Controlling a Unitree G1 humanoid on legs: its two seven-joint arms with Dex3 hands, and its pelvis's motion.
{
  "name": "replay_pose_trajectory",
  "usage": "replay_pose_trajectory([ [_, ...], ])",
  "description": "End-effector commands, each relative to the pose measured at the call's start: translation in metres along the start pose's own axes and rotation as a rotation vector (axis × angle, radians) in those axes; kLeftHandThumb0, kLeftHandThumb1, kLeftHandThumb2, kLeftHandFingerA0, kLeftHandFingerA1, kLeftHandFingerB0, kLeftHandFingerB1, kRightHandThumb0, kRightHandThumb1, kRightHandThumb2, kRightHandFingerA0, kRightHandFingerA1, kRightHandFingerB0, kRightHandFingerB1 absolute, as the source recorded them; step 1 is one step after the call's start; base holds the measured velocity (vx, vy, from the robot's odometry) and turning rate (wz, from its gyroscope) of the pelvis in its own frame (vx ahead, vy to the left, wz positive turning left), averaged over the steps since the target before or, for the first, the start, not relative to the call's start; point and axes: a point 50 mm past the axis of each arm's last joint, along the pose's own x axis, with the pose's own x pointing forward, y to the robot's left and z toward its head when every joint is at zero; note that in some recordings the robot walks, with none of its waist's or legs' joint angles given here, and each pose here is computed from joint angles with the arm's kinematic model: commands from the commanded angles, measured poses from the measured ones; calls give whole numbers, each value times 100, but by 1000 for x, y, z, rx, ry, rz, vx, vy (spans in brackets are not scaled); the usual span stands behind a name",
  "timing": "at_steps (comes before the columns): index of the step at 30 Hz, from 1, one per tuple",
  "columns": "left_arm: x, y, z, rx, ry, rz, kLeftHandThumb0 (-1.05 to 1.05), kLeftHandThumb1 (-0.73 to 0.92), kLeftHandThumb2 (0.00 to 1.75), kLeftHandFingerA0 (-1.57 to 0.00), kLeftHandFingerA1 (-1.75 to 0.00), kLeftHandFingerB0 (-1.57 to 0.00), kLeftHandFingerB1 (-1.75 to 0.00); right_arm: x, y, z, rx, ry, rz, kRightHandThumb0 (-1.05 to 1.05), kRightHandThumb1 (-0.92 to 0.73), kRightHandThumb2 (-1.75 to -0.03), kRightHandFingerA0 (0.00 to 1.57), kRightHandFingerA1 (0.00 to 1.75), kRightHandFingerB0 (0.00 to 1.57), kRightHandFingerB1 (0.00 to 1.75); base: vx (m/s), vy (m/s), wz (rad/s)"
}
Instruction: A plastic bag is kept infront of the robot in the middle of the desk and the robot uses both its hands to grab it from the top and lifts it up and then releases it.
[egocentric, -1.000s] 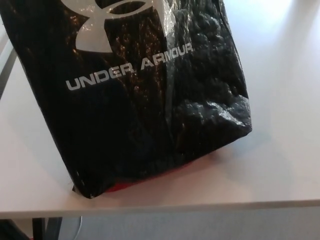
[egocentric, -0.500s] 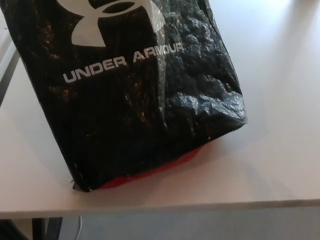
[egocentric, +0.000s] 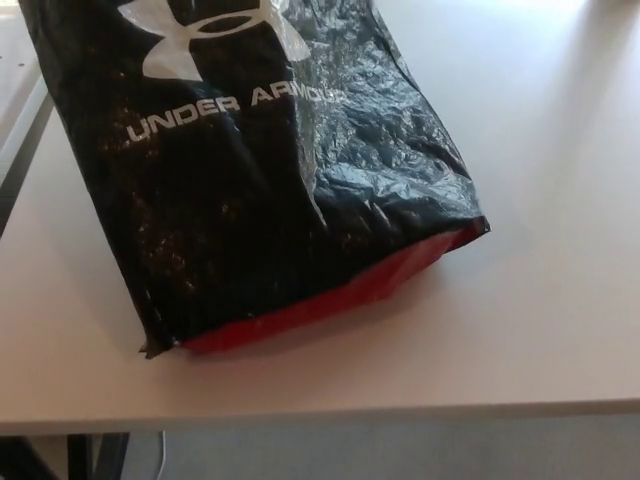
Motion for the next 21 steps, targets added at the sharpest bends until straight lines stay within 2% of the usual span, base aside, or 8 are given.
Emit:
replay_pose_trajectory([
  [1,-33,-31,-26,67,-80,-301,-61,92,73,-19,-42,-12,-28,8,22,-24,-431,2,397,-88,-66,-102,15,40,0,13,0,0,0],
  [4,-33,-31,-30,75,-83,-310,-64,92,71,-18,-40,-14,-27,12,19,-23,-428,-4,389,-84,-65,-103,7,44,0,17,0,0,0],
  [5,-33,-30,-30,90,-83,-316,-33,62,116,-1,-51,0,-49,12,18,-23,-421,-4,390,-79,-63,-103,3,43,0,21,0,0,0],
  [12,-34,-31,-27,107,-100,-342,-70,76,103,-12,-50,-7,-40,14,14,-26,-435,-11,403,-82,-64,-102,8,45,0,21,0,0,0],
  [14,-35,-31,-26,102,-112,-348,-33,61,116,-1,-51,0,-49,13,15,-25,-443,-18,408,-82,-65,-102,8,45,3,20,0,0,0],
  [16,-35,-32,-24,98,-105,-355,-69,92,69,-17,-43,-13,-26,13,15,-25,-438,-18,408,-81,-64,-101,7,44,3,20,0,0,0],
  [17,-35,-32,-23,103,-106,-354,-34,59,115,-2,-51,0,-50,13,15,-25,-445,-20,410,-82,-65,-102,7,44,4,19,0,0,0],
  [21,-32,-32,-24,121,-126,-365,-33,60,116,-2,-51,0,-50,15,14,-22,-456,-29,410,-84,-65,-101,10,45,4,18,0,0,0],
])
